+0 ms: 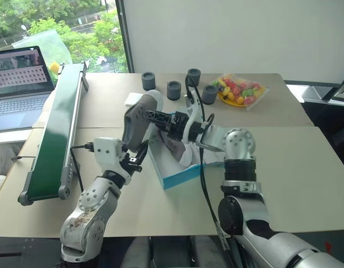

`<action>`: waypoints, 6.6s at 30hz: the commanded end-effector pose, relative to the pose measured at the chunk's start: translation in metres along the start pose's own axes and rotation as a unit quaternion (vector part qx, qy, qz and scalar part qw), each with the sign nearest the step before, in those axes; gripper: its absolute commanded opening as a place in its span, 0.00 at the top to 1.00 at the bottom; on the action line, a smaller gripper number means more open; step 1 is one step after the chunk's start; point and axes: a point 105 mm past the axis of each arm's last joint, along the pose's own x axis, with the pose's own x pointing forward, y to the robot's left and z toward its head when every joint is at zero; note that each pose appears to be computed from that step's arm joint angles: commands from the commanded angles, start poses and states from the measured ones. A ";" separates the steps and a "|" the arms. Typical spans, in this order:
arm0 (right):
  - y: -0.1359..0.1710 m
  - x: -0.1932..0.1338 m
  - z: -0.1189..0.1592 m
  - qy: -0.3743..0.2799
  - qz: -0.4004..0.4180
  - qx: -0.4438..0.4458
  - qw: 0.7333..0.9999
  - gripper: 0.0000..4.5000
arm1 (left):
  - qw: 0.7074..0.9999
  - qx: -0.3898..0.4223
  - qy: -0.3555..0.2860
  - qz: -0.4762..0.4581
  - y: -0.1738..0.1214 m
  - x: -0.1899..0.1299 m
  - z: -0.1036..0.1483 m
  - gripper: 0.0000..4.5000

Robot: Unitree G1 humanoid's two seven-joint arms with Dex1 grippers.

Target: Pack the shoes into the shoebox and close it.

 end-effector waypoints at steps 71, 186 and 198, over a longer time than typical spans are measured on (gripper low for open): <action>-0.005 0.019 0.027 0.240 -0.118 -0.268 0.926 0.05 | 0.930 0.242 0.154 -0.231 0.013 -0.079 -0.006 0.00; 0.018 -0.030 -0.013 0.082 0.040 -0.484 0.870 1.00 | 0.921 0.245 0.118 -0.280 0.002 -0.031 0.018 0.00; 0.030 0.029 0.047 -0.036 0.006 -0.500 0.865 1.00 | 0.930 0.240 0.113 -0.253 0.003 -0.037 0.016 0.00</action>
